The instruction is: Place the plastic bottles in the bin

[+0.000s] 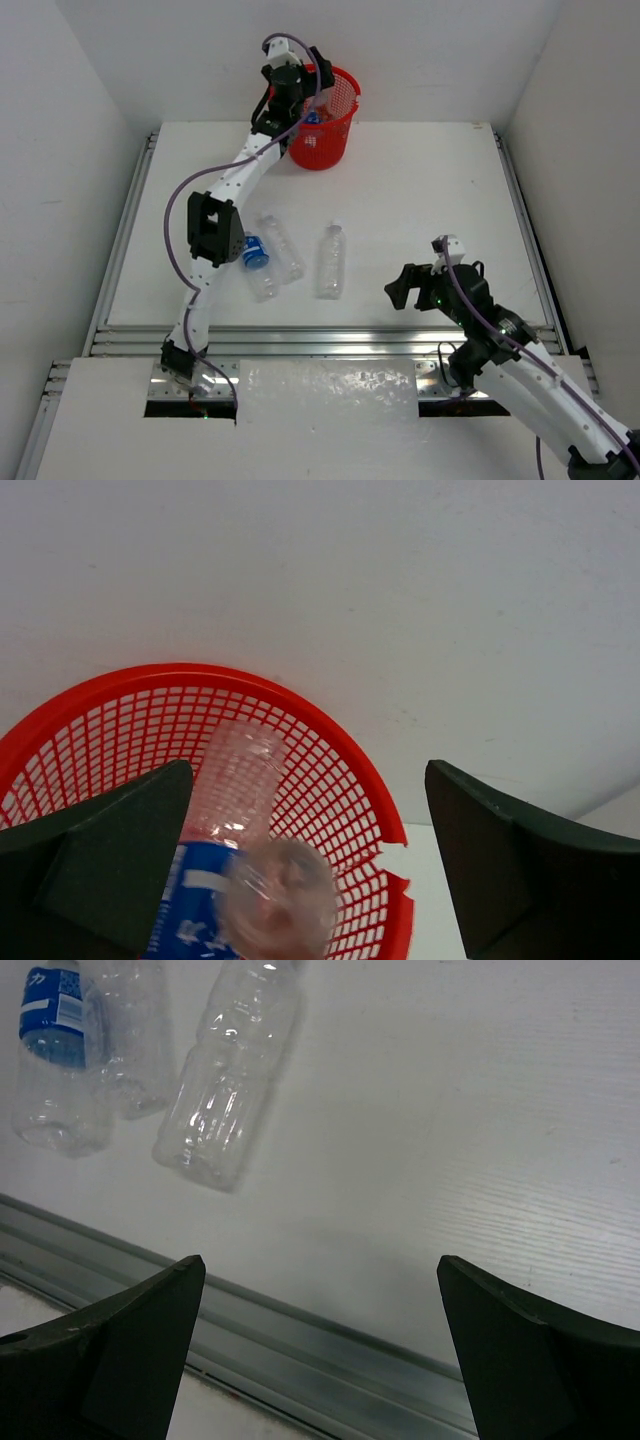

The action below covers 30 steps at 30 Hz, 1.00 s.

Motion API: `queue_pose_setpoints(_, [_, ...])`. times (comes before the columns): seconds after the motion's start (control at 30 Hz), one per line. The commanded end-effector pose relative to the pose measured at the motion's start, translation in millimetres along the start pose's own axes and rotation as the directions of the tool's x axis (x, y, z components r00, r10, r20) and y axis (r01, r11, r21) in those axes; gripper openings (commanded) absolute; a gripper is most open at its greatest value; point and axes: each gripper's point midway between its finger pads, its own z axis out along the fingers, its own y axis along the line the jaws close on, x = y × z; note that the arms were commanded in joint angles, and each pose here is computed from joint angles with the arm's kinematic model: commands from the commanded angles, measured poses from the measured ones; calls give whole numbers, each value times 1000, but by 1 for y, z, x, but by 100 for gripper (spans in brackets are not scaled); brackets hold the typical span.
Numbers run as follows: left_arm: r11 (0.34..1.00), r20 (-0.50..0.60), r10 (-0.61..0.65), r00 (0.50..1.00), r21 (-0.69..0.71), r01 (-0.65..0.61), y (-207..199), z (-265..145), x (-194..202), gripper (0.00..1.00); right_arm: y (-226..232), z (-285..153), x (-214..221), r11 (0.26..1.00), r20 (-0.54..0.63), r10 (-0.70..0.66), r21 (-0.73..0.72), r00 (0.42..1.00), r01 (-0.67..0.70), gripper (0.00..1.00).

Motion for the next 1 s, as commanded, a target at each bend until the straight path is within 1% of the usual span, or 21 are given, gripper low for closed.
queue_pose_setpoints(0.0, [982, 204, -117, 972, 171, 82, -48, -16, -106, 100, 13, 9, 1, 998, -11, 22, -63, 1000, -23, 99])
queue_pose_setpoints(0.17, [980, 163, -104, 981, 185, 73, -57, -38, -132, 100, 25, 30, 7, 993, -52, 31, -108, 998, -36, 99])
queue_pose_setpoints(0.27, [990, 26, -80, 996, 115, 77, -48, -75, -132, 100, 32, 49, 4, 992, -67, 49, -109, 997, -56, 99])
queue_pose_setpoints(0.3, [995, -56, -73, 996, 63, 76, -35, -106, -123, 100, 41, 52, -1, 988, -76, 66, -134, 995, -76, 99])
queue_pose_setpoints(0.33, [994, -108, -93, 990, 45, 98, -27, -124, -111, 100, 43, 63, 0, 988, -99, 72, -128, 992, -85, 99])
queue_pose_setpoints(0.37, [988, -71, -113, 991, 99, 120, -40, -170, -151, 100, 45, 68, 0, 987, -111, 76, -130, 991, -90, 99])
queue_pose_setpoints(0.4, [993, -190, -98, 977, 45, 109, -9, -190, -91, 100, 51, 73, -11, 986, -103, 90, -128, 991, -103, 99])
queue_pose_setpoints(0.43, [989, -233, -127, 964, 49, 142, -4, -213, -76, 100, 55, 78, -11, 987, -115, 84, -124, 990, -98, 99])
queue_pose_setpoints(0.47, [980, -190, -149, 970, 99, 170, -11, -253, -103, 100, 59, 89, -14, 989, -134, 83, -107, 987, -98, 99])
queue_pose_setpoints(0.5, [986, -275, -142, 951, 44, 160, 18, -276, -51, 100, 65, 94, -12, 990, -150, 75, -107, 986, -92, 99])
queue_pose_setpoints(0.53, [984, -296, -158, 942, 30, 174, 26, -294, -38, 100, 70, 99, -10, 990, -166, 67, -111, 984, -87, 99])
queue_pose_setpoints(0.57, [980, -272, -164, 948, 62, 187, 24, -320, -49, 100, 80, 103, -19, 989, -160, 59, -126, 985, -79, 99])
queue_pose_setpoints(0.6, [987, -343, -150, 927, 10, 163, 48, -338, -11, 100, 83, 114, -5, 993, -202, 30, -107, 979, -52, 99])
queue_pose_setpoints(0.63, [988, -366, -143, 920, 1, 154, 55, -350, -1, 100, 86, 119, -5, 995, -203, 10, -98, 979, -31, 99])
queue_pose_setpoints(0.67, [988, -369, -136, 920, 16, 152, 57, -364, -3, 100, 93, 124, -9, 995, -197, 1, -100, 980, -21, 99])
queue_pose_setpoints(0.7, [993, -432, -114, 895, -15, 119, 72, -378, 20, 100, 94, 131, 3, 996, -231, -11, -89, 973, -10, 99])
queue_pose_setpoints(0.77, [995, -454, -99, 885, -17, 103, 79, -396, 24, 100, 106, 143, -7, 995, -209, -4, -97, 978, -16, 99])
queue_pose_setpoints(0.8, [997, -488, -81, 869, -29, 77, 88, -407, 35, 100, 102, 154, 7, 998, -253, 1, -58, 967, -16, 99])
queue_pose_setpoints(0.87, [997, -493, -76, 867, -29, 70, 92, -422, 34, 100, 95, 163, 8, 999, -282, 10, 45, 959, 3, 98])
queue_pose_setpoints(0.9, [998, -493, -68, 867, -21, 67, 92, -427, 32, 100, 86, 170, 24, 993, -321, -1, 108, 947, 38, 97])
queue_pose_setpoints(0.97, [998, -490, -59, 870, -3, 66, 91, -436, 27, 100, 70, 170, 26, 966, -328, -22, 236, 944, 104, 95])
